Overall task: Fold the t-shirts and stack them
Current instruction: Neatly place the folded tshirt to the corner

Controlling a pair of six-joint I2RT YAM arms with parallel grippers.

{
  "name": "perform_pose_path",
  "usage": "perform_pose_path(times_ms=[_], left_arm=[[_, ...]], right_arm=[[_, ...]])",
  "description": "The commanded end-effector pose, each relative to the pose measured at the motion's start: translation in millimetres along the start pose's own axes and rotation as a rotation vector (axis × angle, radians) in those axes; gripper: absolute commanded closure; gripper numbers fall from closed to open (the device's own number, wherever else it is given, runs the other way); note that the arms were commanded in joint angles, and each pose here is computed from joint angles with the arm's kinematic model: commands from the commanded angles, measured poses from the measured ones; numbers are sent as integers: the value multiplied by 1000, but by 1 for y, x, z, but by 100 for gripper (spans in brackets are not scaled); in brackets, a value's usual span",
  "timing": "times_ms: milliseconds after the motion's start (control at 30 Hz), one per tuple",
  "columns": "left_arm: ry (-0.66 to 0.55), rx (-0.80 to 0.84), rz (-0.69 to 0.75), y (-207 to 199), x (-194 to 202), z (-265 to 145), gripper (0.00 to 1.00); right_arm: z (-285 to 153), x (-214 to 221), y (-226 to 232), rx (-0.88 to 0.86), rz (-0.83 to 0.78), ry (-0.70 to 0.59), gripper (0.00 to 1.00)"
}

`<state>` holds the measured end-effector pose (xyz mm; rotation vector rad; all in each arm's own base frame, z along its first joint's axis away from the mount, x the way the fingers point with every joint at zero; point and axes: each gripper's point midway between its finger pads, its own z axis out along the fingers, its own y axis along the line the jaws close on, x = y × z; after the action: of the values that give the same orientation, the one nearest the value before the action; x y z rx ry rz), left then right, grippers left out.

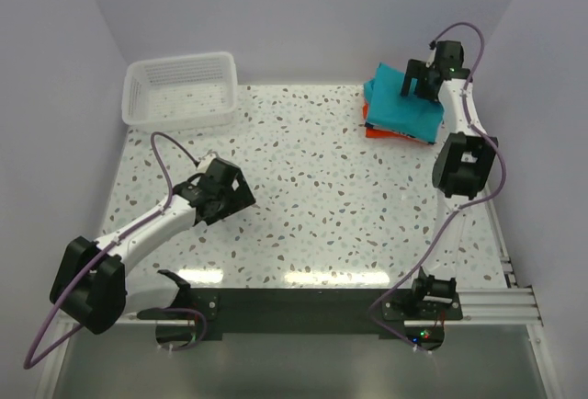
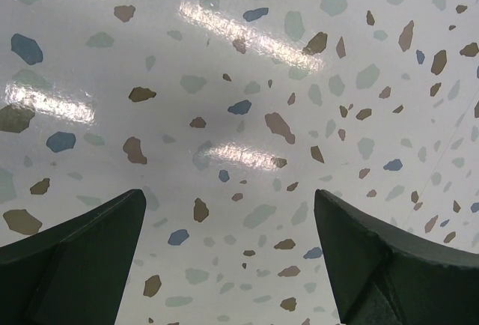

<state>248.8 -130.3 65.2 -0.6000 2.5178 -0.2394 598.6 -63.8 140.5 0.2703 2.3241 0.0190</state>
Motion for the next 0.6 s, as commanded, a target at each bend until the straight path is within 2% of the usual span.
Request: perform_pose_path(times_ms=[0, 233, 400, 567], left_arm=[[-53, 4, -8, -1, -13, -4, 0], [-59, 4, -11, -4, -16, -3, 0], [-46, 19, -7, -7, -13, -1, 0], [-43, 25, -6, -6, -11, -1, 0]], right_arm=[[5, -29, -7, 24, -34, -81, 1], [28, -26, -7, 13, -91, -100, 1], [1, -47, 7, -43, -82, -165, 1], [-30, -78, 42, -105, -96, -269, 1]])
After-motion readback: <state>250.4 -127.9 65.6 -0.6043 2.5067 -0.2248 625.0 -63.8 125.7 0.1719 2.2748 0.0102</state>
